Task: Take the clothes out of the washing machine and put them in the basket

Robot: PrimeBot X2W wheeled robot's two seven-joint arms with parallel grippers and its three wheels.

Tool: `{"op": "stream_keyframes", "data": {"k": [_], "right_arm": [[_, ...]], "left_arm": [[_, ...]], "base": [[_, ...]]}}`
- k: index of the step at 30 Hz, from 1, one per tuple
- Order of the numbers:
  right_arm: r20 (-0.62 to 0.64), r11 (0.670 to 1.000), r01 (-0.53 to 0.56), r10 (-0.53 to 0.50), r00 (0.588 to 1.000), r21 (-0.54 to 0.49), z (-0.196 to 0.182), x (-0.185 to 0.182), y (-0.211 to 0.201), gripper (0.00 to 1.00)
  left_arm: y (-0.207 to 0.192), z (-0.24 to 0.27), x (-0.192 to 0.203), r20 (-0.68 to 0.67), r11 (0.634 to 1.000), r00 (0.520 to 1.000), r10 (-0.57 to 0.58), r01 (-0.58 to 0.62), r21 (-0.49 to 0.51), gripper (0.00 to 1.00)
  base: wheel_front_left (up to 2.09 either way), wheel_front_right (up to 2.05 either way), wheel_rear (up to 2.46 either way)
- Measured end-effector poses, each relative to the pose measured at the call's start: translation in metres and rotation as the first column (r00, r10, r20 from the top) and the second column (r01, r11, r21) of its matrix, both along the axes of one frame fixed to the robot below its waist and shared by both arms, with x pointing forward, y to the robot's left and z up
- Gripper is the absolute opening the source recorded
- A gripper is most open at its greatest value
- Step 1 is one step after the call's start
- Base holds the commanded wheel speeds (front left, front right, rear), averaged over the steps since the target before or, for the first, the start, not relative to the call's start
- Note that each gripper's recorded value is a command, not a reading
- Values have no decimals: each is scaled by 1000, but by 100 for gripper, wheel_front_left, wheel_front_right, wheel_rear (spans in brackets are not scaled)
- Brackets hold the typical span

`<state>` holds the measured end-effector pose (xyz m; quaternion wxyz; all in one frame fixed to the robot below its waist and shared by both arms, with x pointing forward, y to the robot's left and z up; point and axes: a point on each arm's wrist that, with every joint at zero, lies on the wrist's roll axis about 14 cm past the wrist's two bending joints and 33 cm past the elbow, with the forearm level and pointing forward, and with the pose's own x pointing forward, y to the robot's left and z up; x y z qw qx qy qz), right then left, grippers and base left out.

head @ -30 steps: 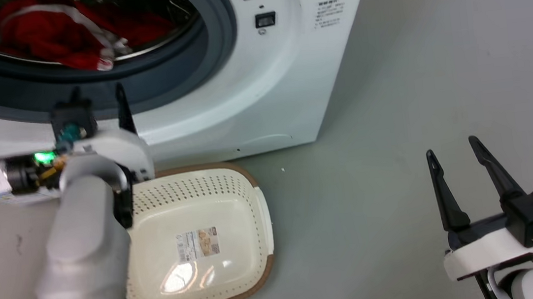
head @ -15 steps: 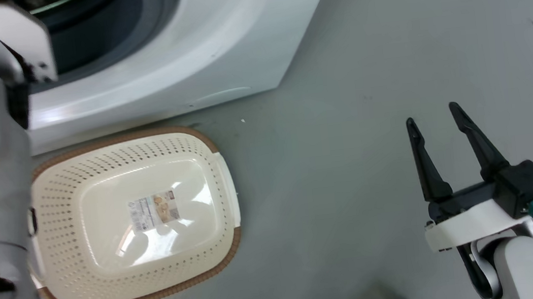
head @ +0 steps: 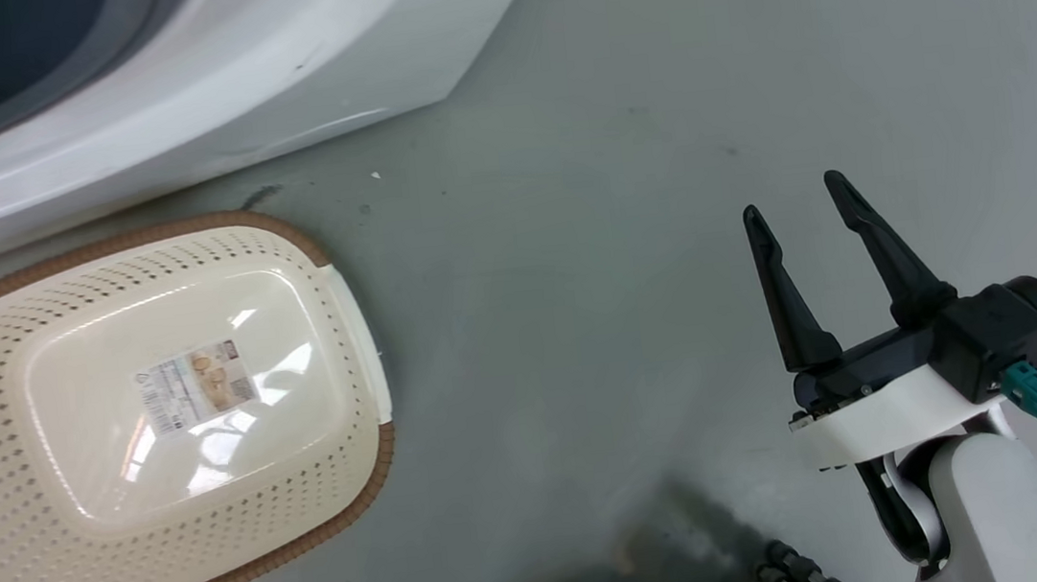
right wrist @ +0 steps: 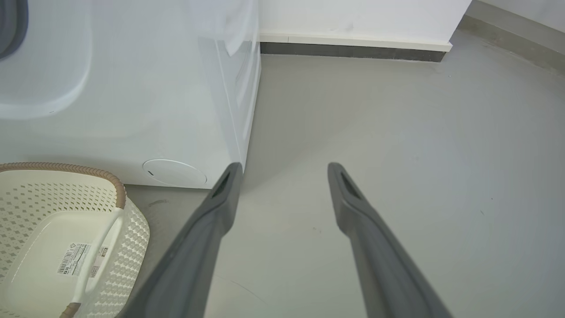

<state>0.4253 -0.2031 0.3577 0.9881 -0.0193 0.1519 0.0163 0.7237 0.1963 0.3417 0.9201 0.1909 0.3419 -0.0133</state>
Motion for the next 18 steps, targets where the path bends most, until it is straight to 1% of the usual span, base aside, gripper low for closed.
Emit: {"op": "stream_keyframes", "data": {"k": [5, 7, 9, 11, 12, 14, 15, 18], "right_arm": [[-35, 1000, 11, -11, 999, -2, -10, -5, -4, 100], [-45, 1000, 14, -14, 999, 2, -13, -7, -4, 100], [-48, 1000, 14, -13, 999, 1, -14, -7, -4, 100], [-55, 1000, 13, -13, 998, 6, -17, -7, -3, 100], [-56, 1000, 13, -13, 998, 7, -17, -7, -3, 100], [-59, 1000, 15, -15, 998, 9, -19, -7, -3, 100], [-60, 1000, 17, -16, 998, 11, -19, -7, -3, 100], [-52, 1000, 17, -16, 999, 13, -18, -4, -4, 100]], "left_arm": [[6, -17, 1, -105, 999, 994, 37, -33, 38, 100], [8, -26, -4, -167, 997, 984, 56, -47, 56, 100], [9, -28, -5, -186, 997, 981, 64, -53, 62, 100], [14, -31, -9, -239, 993, 965, 105, -88, 78, 100], [13, -32, -11, -254, 992, 960, 114, -96, 80, 95], [13, -31, -12, -256, 991, 958, 129, -112, 79, 2], [11, -32, -14, -256, 990, 958, 133, -118, 74, 0], [11, -29, -17, -224, 989, 965, 135, -119, 82, 0]], "base": [[0, 0, 0], [0, 0, 0], [0, 0, 0], [0, 0, 0], [0, 0, 0], [0, 0, 0], [0, 0, 0], [0, 0, 0]]}}
